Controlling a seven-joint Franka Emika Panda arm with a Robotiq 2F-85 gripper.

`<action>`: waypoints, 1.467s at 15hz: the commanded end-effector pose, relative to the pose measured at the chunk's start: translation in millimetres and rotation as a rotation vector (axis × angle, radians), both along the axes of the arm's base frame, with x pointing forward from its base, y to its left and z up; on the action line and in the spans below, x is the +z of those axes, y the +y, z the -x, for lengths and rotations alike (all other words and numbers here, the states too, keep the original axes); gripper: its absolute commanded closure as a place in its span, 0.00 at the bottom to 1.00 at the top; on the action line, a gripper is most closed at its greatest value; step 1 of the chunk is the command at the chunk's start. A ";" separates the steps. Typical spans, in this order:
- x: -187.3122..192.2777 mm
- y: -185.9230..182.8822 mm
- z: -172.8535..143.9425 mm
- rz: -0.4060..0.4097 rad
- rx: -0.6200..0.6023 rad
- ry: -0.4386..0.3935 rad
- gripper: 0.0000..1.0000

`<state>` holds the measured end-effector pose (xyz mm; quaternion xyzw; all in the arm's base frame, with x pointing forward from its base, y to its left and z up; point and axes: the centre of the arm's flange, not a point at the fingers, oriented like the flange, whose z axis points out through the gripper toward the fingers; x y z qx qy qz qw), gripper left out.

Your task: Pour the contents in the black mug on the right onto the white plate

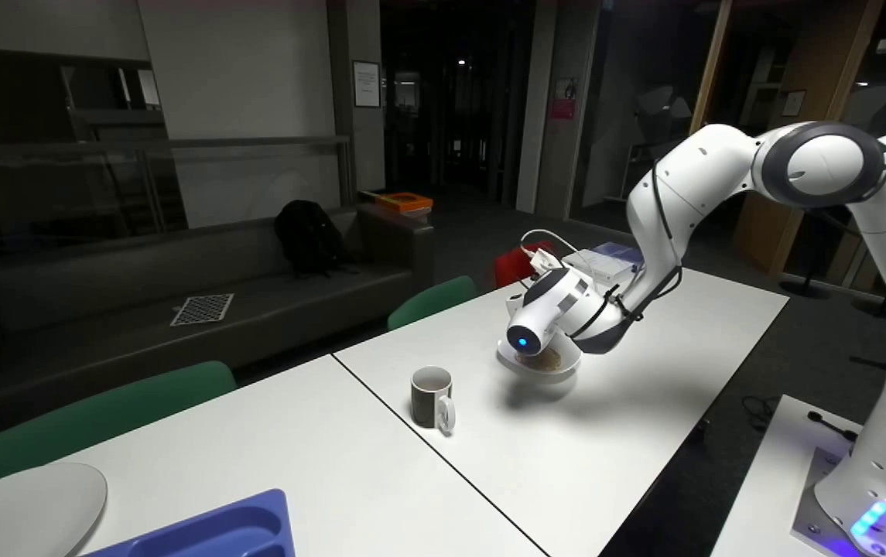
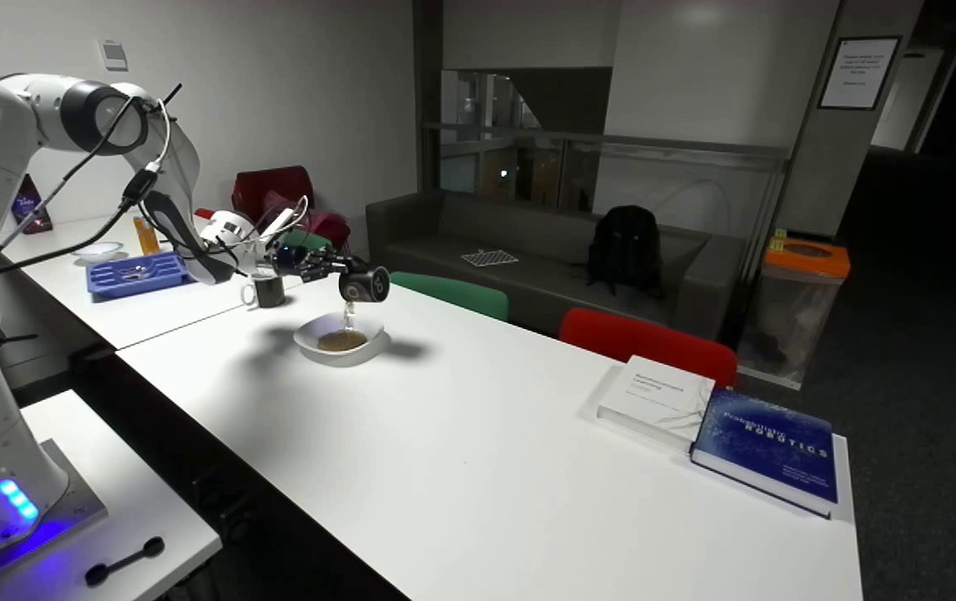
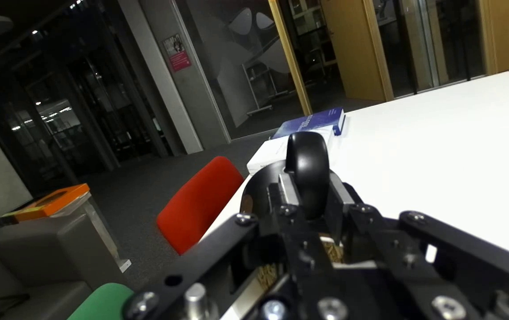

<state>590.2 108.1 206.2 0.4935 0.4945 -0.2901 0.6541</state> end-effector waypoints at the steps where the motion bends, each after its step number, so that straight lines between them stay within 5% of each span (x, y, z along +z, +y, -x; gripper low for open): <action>1: 16.4 4.6 -8.1 0.083 -0.027 0.005 0.95; 22: 26.6 3.9 -23.3 0.167 -0.106 -0.068 0.95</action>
